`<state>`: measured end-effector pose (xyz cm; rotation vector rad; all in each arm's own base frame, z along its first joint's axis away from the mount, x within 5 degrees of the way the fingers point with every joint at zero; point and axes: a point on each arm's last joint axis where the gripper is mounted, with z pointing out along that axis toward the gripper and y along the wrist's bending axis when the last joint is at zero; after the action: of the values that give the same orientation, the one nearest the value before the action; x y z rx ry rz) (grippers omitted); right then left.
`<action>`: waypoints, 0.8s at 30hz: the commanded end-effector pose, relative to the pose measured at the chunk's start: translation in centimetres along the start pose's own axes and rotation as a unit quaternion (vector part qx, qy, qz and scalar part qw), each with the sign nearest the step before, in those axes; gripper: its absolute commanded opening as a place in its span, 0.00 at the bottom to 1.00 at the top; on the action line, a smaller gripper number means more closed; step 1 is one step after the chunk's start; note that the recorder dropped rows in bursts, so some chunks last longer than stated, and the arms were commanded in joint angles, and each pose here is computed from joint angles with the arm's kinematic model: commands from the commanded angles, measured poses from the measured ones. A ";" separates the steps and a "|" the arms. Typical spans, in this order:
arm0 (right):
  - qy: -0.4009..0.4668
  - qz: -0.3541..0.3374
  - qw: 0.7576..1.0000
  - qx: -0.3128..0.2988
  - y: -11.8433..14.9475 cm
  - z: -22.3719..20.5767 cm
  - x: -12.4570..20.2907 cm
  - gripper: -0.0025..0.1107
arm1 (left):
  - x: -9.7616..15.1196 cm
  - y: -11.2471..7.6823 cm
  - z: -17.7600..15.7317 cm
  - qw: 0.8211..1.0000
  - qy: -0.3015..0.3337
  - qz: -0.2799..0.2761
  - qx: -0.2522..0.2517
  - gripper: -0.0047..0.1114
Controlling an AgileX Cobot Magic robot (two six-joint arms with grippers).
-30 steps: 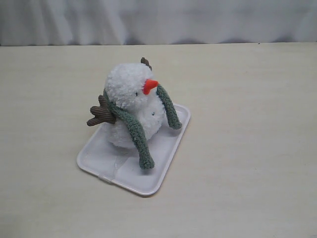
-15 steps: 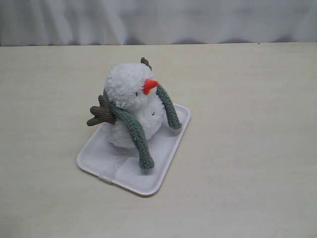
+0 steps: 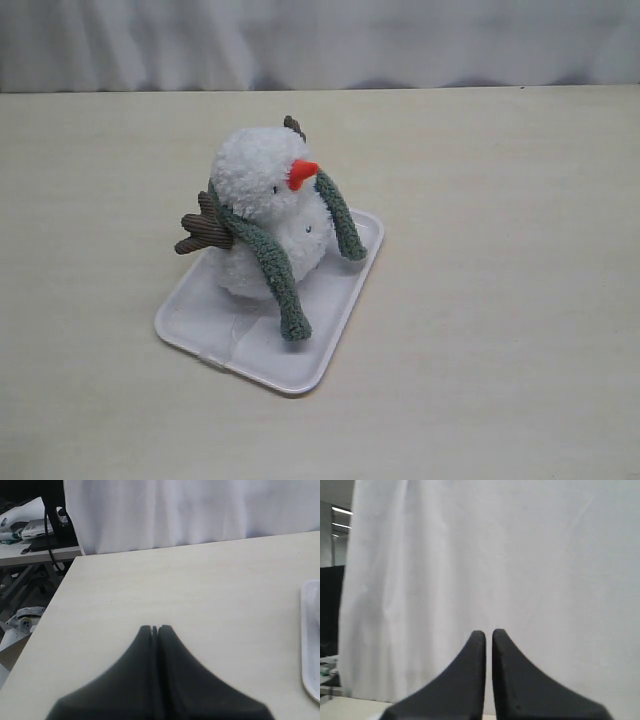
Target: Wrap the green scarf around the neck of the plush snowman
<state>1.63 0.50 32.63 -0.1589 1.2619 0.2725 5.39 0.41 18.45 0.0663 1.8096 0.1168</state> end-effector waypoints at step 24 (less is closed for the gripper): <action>0.220 -0.080 0.963 0.135 -2.1 -0.5 13.7 0.06 | 0.0 0.0 0.0 1.000 -0.005 0.001 0.002 0.04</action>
<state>5.61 -0.02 19.95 -0.0697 1.6571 -0.0632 5.39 0.42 18.45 0.0677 1.8095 0.1190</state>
